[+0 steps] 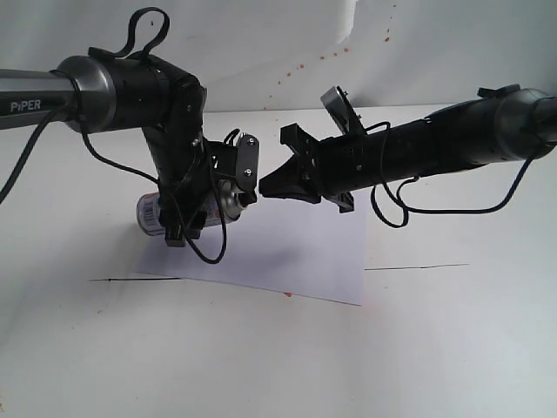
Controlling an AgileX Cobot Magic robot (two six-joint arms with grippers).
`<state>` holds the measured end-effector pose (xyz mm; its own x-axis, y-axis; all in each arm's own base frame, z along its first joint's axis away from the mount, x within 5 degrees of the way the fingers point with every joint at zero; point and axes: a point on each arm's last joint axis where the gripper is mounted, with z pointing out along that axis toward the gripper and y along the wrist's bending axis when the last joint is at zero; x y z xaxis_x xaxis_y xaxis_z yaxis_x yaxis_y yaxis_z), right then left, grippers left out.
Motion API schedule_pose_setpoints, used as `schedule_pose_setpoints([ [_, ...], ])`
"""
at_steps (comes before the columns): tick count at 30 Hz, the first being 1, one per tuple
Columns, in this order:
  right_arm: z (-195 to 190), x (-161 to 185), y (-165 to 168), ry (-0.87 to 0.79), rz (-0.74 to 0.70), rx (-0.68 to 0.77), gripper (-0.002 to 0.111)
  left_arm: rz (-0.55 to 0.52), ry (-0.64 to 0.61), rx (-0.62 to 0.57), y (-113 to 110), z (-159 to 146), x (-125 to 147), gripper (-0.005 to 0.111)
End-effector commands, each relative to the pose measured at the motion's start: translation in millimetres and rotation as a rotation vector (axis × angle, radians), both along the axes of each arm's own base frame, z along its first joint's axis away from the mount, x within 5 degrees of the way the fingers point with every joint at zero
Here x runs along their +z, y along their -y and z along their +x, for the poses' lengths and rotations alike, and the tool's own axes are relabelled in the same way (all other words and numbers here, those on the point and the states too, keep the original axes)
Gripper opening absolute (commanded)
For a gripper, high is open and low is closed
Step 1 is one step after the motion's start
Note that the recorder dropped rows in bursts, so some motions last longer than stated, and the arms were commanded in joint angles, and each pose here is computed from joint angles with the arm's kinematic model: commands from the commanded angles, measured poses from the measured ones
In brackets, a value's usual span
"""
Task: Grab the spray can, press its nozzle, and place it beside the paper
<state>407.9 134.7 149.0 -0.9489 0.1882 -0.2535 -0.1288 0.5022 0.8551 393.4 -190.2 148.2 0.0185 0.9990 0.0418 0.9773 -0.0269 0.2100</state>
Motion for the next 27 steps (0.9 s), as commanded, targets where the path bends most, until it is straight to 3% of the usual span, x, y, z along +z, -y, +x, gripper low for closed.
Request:
schedule_pose_setpoints([
  [1,0.7,1.6,-5.0,0.022,-0.007,0.001,0.000,-0.015,0.023,-0.006,6.4,-0.8,8.7,0.000],
  [27,-1.1,0.2,-14.0,0.032,-0.028,0.007,0.000,-0.017,0.031,-0.010,7.5,-0.5,8.8,0.000],
])
